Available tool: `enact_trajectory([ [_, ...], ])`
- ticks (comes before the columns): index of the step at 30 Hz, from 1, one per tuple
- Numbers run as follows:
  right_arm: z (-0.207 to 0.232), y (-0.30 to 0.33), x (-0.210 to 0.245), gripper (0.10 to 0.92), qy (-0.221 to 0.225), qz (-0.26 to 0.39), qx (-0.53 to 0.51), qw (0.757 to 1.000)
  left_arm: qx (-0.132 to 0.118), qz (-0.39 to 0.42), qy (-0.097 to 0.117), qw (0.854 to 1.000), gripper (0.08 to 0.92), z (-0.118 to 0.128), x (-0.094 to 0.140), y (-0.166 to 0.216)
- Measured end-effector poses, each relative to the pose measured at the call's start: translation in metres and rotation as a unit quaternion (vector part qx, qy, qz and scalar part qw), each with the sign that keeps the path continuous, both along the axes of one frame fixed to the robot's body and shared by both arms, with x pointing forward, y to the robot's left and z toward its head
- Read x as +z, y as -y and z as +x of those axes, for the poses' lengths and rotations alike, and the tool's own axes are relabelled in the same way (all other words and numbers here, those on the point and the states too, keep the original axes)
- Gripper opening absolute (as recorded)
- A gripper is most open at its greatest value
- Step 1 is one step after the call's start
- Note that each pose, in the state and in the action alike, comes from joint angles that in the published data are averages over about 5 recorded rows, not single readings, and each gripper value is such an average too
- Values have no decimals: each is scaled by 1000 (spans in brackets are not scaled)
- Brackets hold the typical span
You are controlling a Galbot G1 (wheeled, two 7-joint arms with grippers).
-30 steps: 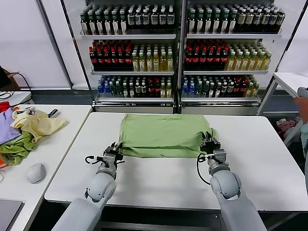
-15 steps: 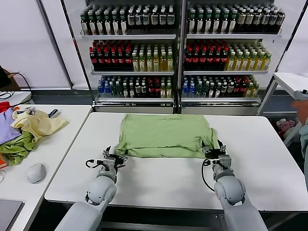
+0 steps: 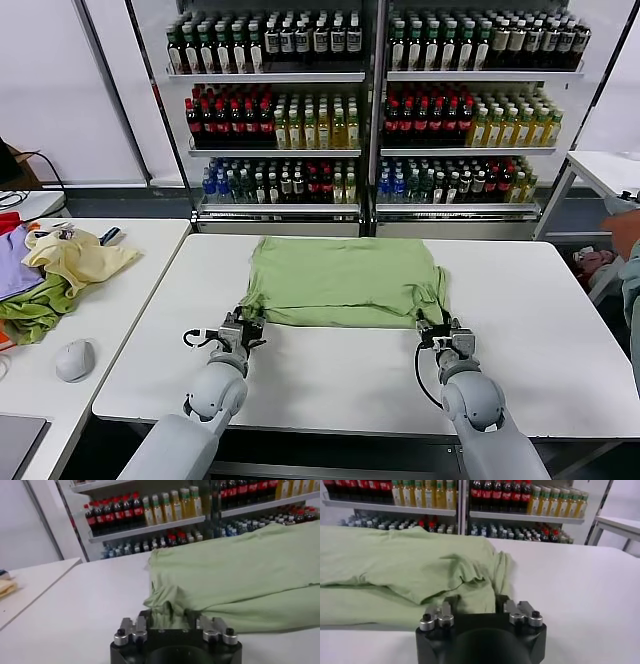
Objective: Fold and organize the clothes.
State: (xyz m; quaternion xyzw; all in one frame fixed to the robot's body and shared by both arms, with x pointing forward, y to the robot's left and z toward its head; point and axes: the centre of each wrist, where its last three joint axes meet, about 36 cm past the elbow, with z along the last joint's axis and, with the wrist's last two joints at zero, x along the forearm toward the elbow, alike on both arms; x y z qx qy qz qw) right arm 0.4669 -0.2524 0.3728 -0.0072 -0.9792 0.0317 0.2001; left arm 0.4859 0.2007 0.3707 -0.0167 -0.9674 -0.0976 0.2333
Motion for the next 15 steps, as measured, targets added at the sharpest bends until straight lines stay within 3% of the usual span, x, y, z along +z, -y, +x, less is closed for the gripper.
enact_trajectory([
  [5, -6, 2, -1, 190, -3, 2, 2, 1000, 0, -6, -1, 1000, 202, -4, 0, -2],
  [8, -12, 4, -1, 155, -4, 3, 3, 1000, -2, -11, 3, 1000, 131, -9, 1, -4],
  [15, -35, 9, 5, 151, -7, 4, 4, 1000, -8, -24, 10, 1000, 101, -26, 4, -9],
])
